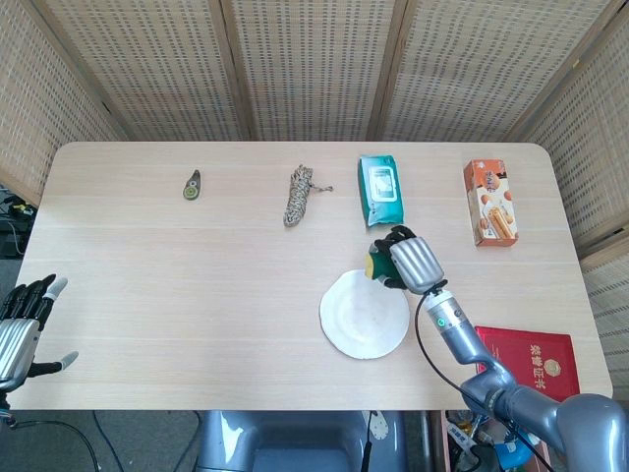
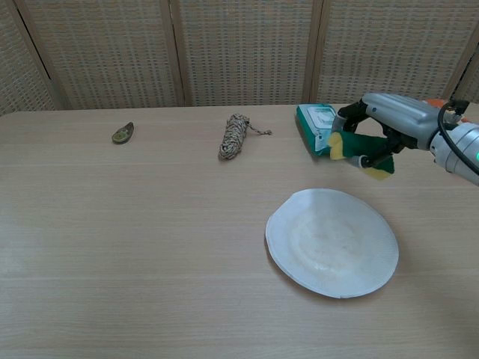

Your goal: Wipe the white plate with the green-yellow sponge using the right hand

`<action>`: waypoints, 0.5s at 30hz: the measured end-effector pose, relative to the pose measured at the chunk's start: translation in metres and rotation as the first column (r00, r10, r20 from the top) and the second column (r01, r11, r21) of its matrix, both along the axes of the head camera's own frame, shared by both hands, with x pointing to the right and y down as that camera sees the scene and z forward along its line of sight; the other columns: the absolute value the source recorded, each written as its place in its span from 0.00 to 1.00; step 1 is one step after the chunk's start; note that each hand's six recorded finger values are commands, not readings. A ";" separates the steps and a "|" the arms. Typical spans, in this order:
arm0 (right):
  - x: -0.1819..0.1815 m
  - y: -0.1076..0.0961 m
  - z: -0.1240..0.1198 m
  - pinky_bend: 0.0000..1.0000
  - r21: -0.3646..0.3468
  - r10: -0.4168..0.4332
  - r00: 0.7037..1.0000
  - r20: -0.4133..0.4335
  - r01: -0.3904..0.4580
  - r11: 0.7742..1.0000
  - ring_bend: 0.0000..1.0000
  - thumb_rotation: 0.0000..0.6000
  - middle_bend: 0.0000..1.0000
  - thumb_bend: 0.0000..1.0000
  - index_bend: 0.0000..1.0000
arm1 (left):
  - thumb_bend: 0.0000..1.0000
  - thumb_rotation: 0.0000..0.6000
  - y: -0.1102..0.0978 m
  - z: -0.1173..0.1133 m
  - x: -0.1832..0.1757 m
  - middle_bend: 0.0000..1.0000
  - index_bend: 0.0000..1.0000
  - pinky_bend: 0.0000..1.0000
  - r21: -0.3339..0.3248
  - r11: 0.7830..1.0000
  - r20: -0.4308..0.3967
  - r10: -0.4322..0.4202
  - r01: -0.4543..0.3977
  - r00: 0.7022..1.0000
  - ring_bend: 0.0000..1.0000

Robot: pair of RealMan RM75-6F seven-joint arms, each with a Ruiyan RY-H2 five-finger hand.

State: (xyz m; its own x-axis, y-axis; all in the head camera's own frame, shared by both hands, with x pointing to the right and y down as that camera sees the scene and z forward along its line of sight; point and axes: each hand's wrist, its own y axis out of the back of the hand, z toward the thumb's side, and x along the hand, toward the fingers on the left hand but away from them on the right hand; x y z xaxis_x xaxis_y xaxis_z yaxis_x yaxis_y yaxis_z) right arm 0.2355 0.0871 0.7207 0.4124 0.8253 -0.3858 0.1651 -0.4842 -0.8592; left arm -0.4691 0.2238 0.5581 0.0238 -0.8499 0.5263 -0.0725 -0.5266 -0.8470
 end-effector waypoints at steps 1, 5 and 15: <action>0.006 -0.001 0.004 0.19 -0.008 0.001 0.999 -0.039 -0.002 1.000 0.34 1.00 0.53 0.34 0.46 | 0.00 1.00 0.000 0.000 0.000 0.00 0.00 0.00 0.000 1.000 0.000 0.000 0.000 1.000 0.00; 0.027 -0.002 0.022 0.16 -0.054 0.008 0.986 -0.167 -0.017 0.998 0.21 1.00 0.35 0.33 0.41 | 0.00 1.00 0.000 0.001 0.000 0.00 0.00 0.00 -0.003 1.000 0.002 0.000 0.000 1.000 0.00; 0.051 0.003 0.047 0.00 -0.152 0.033 0.947 -0.321 -0.085 0.985 0.00 1.00 0.00 0.18 0.00 | 0.00 1.00 0.001 0.002 0.000 0.00 0.00 0.00 -0.007 1.000 0.006 -0.005 0.005 1.000 0.00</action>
State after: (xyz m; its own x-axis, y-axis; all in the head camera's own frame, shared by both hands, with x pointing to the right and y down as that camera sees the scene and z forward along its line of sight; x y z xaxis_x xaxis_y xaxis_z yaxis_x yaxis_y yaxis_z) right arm 0.2865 0.0897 0.7681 0.2001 0.7602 -0.6181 -0.0693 -0.6182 -0.7829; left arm -0.4692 0.2250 0.5596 0.0160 -0.8465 0.5322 -0.0699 -0.5319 -0.8439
